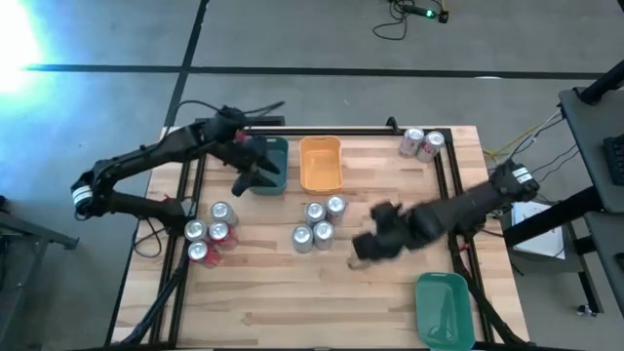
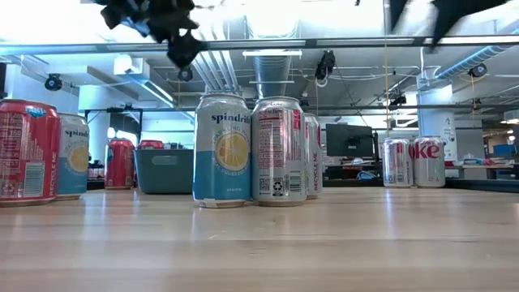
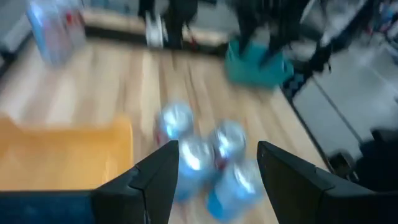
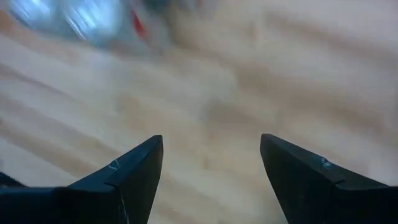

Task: Sort soda cans
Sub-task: Move the green bin to the top right of the table

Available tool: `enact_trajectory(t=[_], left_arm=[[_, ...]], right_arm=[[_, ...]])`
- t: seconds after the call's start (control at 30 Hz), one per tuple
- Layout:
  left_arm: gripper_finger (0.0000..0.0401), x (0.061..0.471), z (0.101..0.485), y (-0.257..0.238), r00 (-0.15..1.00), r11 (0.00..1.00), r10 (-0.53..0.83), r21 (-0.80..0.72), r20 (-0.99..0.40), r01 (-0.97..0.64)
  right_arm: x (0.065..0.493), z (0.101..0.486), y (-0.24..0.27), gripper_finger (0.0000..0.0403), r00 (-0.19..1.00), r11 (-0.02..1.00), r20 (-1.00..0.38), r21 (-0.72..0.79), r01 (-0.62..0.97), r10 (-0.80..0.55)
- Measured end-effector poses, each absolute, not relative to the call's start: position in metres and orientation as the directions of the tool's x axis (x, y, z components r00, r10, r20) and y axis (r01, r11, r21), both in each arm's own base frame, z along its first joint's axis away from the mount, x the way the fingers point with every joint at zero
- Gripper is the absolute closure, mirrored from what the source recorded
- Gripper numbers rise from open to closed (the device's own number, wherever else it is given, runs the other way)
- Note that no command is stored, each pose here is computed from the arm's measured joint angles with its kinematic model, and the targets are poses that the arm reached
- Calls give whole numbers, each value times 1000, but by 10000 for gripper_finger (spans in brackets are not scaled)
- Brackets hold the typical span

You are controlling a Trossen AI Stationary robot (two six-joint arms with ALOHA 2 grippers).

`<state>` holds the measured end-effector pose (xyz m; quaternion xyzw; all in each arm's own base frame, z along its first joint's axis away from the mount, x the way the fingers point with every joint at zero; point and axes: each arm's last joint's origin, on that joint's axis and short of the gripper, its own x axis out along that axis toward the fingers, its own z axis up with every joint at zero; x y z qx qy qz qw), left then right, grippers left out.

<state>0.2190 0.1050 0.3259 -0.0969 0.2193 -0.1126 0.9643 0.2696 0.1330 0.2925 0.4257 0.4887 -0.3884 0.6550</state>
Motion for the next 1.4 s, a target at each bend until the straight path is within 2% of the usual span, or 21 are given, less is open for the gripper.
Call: enact_trajectory(t=[0.13, 0.27, 0.4, 0.57, 0.83, 1.0, 1.23, 1.4], left_arm=[[199, 223, 335, 106, 926, 963, -238, -197, -292, 186], [199, 225, 338, 107, 934, 957, -243, -219, -261, 188], [199, 231, 331, 105, 917, 940, -293, -259, -271, 224], [199, 239, 325, 106, 910, 938, -306, -252, -279, 238], [200, 241, 327, 106, 901, 921, -352, -263, -254, 285], [206, 235, 331, 103, 901, 921, -352, -268, -254, 284], [211, 229, 336, 102, 909, 926, -339, -257, -242, 277], [211, 222, 342, 103, 921, 935, -316, -241, -228, 261]], right_arm=[[257, 276, 171, 139, 112, 253, -994, 108, 961, -2], [248, 251, 209, 151, -30, 202, -992, -5, 979, 122], [239, 229, 244, 169, -51, 100, -989, -37, 994, 140], [231, 199, 258, 185, -177, 93, -975, -166, 982, 131], [225, 146, 237, 212, -130, 64, -970, -120, 991, 205], [217, 137, 216, 257, -126, 37, -969, -121, 992, 211], [213, 147, 190, 376, -87, 11, -979, -86, 996, 184], [207, 172, 173, 392, -101, 8, -983, -101, 995, 154]])
